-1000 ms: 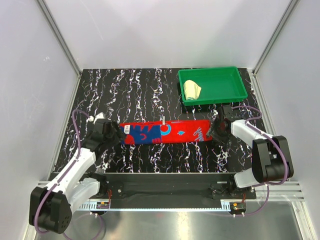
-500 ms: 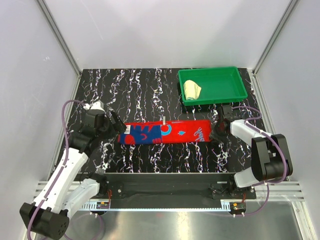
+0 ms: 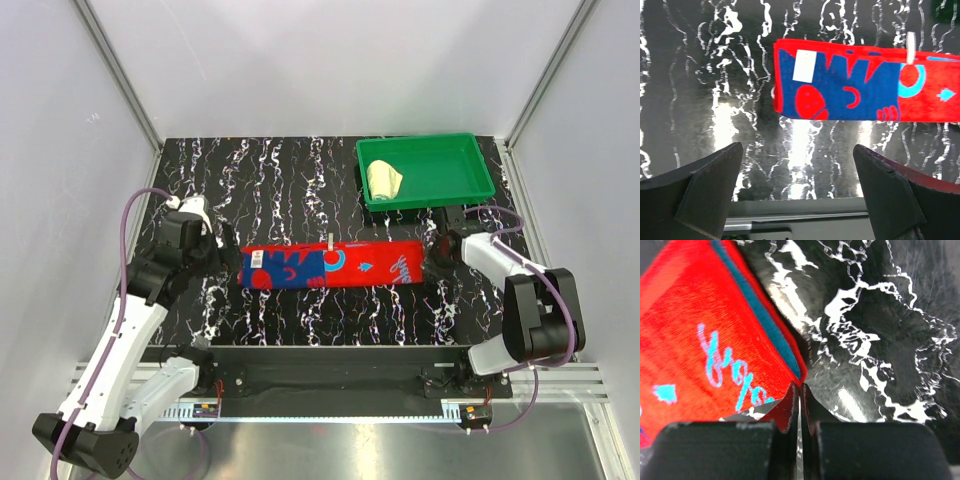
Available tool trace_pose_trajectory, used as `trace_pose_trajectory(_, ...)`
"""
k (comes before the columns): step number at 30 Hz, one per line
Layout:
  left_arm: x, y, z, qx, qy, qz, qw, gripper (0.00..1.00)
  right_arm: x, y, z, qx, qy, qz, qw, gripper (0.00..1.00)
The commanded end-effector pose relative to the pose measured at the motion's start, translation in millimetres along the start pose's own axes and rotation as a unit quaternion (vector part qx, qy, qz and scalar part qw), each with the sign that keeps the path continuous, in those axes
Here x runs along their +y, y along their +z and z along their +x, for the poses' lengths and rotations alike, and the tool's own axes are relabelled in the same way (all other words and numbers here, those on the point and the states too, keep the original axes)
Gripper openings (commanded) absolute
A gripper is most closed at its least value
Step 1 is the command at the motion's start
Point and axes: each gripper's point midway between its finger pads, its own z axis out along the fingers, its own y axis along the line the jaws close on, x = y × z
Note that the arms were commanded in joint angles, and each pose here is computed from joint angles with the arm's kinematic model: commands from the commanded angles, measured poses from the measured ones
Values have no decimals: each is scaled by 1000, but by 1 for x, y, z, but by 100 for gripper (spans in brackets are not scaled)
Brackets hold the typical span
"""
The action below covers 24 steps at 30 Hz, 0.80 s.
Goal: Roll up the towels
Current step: Fold the towel
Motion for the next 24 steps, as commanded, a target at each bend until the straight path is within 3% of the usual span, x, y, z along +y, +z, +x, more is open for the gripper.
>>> trace_pose_trajectory(1,5,-6,-13,-33,27,-9,999,99,17,-34,-26,-39,-32,-11,999,0)
trace_pose_trajectory(13,4,3,-12,-32,23,-8,999,99,91,-93,-26,-71,-133,-18,988,0)
trace_pose_trajectory(24,7,0,-14,-44,17,-12,999,99,182,-82,20,-50,-210,-28,976,0)
